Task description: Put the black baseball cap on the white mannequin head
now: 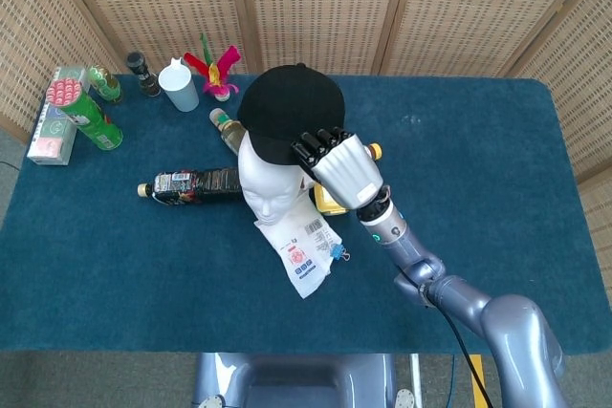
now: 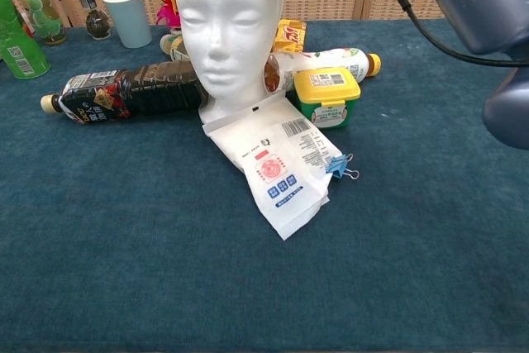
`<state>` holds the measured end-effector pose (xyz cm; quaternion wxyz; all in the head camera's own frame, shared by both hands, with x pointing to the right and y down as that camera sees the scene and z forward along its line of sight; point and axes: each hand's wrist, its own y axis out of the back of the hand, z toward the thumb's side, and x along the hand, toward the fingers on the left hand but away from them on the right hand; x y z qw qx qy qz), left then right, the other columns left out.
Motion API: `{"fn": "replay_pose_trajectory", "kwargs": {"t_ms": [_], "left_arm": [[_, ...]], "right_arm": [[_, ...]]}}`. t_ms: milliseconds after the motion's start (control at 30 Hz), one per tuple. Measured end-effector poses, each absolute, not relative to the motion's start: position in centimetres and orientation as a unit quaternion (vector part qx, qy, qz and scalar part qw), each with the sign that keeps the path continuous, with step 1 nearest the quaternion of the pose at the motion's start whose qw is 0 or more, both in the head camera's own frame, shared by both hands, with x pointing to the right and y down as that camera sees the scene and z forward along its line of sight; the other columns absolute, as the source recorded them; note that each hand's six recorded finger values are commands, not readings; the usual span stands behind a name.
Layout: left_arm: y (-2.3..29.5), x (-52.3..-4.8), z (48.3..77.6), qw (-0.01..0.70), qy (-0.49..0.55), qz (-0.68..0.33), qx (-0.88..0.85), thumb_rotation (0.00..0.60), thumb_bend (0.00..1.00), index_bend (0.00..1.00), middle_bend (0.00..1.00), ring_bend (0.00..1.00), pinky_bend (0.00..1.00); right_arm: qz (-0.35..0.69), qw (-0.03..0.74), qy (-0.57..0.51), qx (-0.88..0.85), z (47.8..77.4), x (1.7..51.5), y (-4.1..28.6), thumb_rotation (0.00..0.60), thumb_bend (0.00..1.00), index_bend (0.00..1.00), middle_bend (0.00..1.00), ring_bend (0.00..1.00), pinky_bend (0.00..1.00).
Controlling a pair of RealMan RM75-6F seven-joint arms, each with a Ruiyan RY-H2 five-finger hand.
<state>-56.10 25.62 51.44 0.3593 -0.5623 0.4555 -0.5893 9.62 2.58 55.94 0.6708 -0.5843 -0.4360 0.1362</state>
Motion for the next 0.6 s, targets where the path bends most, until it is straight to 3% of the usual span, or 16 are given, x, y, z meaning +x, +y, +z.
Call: {"fn": "replay_pose_trajectory", "kwargs": {"t_ms": [600], "left_arm": [[25.5, -56.5, 52.0, 0.354, 0.456, -0.585, -0.569, 0.6, 0.29, 0.63, 0.49, 0.37, 0.35]], "right_arm": [[0.144, 0.693, -0.399, -0.583, 55.9, 8.2, 5.5, 0.6, 0.43, 0.67, 0.67, 0.78, 0.92]]}}
